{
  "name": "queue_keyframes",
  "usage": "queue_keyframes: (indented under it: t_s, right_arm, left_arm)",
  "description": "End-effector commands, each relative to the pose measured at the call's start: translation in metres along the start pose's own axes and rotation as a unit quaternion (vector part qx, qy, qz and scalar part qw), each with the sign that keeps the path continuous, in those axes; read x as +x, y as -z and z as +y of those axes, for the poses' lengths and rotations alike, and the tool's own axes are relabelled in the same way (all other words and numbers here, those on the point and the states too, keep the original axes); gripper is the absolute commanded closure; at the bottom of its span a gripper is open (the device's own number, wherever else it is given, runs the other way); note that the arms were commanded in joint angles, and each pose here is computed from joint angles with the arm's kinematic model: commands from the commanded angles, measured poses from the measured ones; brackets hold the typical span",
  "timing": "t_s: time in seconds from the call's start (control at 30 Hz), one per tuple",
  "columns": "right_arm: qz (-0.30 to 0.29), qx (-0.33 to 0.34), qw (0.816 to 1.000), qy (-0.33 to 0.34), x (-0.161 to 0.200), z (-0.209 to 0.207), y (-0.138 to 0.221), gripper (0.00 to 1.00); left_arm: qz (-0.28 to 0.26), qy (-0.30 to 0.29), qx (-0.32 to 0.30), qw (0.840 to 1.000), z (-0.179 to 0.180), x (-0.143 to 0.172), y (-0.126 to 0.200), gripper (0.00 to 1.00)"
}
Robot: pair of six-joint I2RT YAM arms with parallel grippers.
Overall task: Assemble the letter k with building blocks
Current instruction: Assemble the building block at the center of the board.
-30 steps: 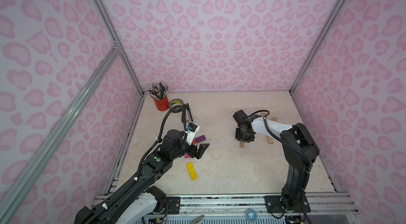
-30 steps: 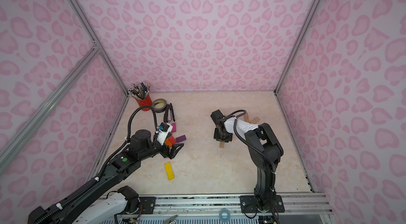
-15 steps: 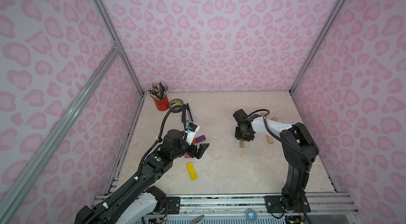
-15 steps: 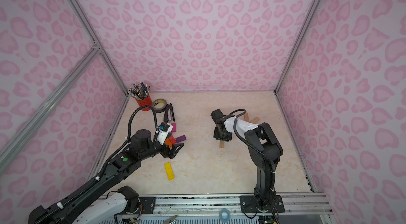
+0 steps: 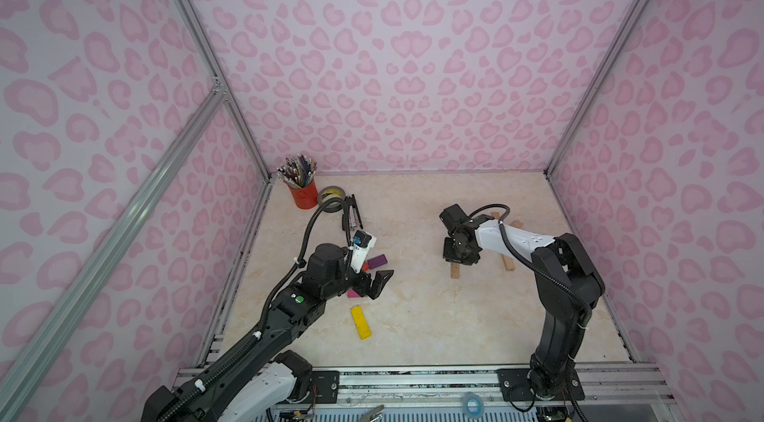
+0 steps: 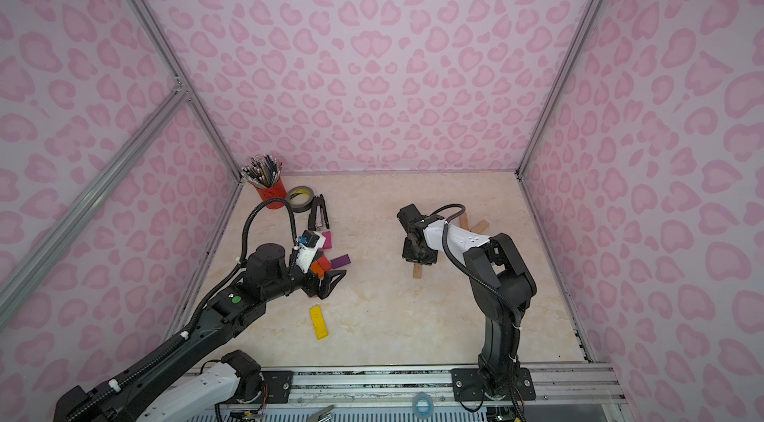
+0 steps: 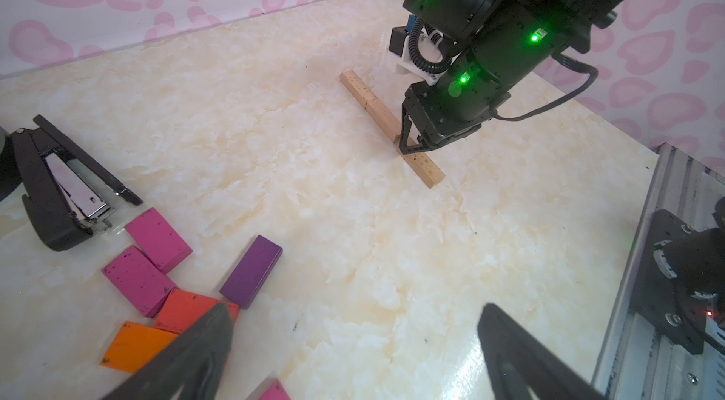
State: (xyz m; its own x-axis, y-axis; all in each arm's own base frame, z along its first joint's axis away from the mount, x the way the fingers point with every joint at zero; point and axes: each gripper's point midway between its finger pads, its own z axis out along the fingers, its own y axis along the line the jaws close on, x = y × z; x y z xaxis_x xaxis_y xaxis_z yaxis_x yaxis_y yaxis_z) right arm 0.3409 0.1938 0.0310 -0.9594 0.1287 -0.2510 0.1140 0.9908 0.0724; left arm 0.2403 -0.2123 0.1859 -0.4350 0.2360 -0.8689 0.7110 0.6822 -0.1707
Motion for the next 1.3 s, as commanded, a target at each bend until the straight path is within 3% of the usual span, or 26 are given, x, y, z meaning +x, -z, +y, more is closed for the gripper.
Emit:
queue_keyframes:
  t_s: [0.0,0.8,1.27]
  right_arm:
    - [0.013,0.001,1.0,0.006,0.009,-0.002,0.002,0.61]
    - [0.013,0.02,1.0,0.013,0.016,-0.004,-0.004,0.71]
    - [0.009,0.023,1.0,0.007,0.009,-0.006,-0.005,0.71]
  left_arm:
    - [-0.012,-0.001,0.003,1.0,-0.001,-0.006,0.0,0.0]
    - [-0.01,0.003,0.0,1.0,0.002,-0.004,-0.001,0.0]
    - [-0.008,0.006,0.0,1.0,0.003,-0.004,-0.002,0.0]
